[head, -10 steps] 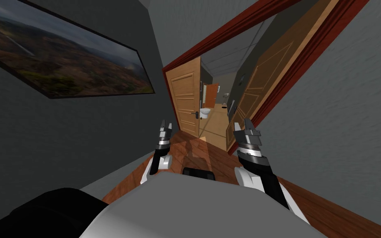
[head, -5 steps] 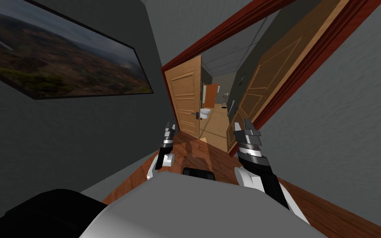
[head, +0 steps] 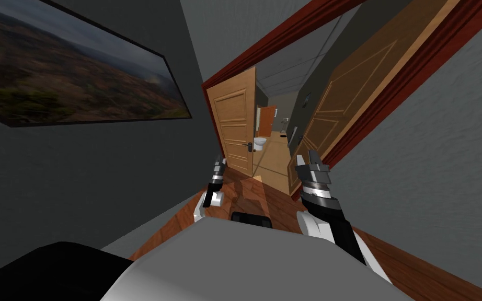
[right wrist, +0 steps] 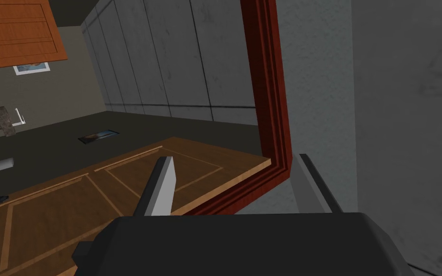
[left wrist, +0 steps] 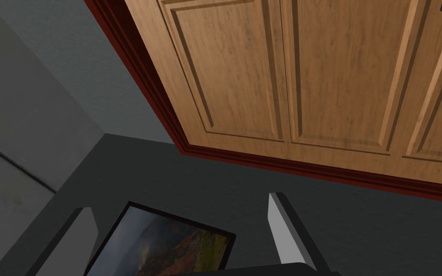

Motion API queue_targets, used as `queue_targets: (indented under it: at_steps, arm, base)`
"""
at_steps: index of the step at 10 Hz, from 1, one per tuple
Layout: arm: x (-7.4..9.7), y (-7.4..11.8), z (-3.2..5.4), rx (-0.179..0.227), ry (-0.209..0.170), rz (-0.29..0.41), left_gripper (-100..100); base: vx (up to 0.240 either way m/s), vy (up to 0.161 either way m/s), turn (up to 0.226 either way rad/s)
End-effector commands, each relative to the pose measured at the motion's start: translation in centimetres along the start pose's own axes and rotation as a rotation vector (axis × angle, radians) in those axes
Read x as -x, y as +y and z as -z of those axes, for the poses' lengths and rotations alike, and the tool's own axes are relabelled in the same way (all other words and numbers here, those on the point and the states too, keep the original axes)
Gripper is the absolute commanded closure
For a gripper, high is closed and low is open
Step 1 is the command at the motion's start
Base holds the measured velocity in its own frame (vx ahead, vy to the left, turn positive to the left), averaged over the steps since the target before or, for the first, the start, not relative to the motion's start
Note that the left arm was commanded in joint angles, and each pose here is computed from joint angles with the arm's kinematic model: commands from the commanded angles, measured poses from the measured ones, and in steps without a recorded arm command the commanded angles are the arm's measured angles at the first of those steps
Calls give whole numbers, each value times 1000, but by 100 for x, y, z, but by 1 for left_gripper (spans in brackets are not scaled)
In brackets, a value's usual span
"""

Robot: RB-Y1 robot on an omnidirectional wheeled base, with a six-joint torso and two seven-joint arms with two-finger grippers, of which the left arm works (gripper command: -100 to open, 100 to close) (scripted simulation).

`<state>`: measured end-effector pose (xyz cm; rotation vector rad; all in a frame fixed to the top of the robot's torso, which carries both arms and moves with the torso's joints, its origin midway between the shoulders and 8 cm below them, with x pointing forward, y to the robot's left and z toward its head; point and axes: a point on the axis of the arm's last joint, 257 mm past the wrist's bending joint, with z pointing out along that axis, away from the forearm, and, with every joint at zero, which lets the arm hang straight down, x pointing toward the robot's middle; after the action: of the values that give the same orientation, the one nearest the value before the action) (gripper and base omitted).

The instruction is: Push the door open

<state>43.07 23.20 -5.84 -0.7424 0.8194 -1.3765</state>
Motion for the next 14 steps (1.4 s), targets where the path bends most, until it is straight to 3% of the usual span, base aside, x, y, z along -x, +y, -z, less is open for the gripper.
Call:
queue_targets:
  at_steps: [1, 14]
  arm:
    - [-72, 147, -51, 20, 16, 12, -100]
    - [-599, 1219, -210, 188, 117, 78, -100]
  base:
    - [95, 52, -20]
    - [75, 39, -20]
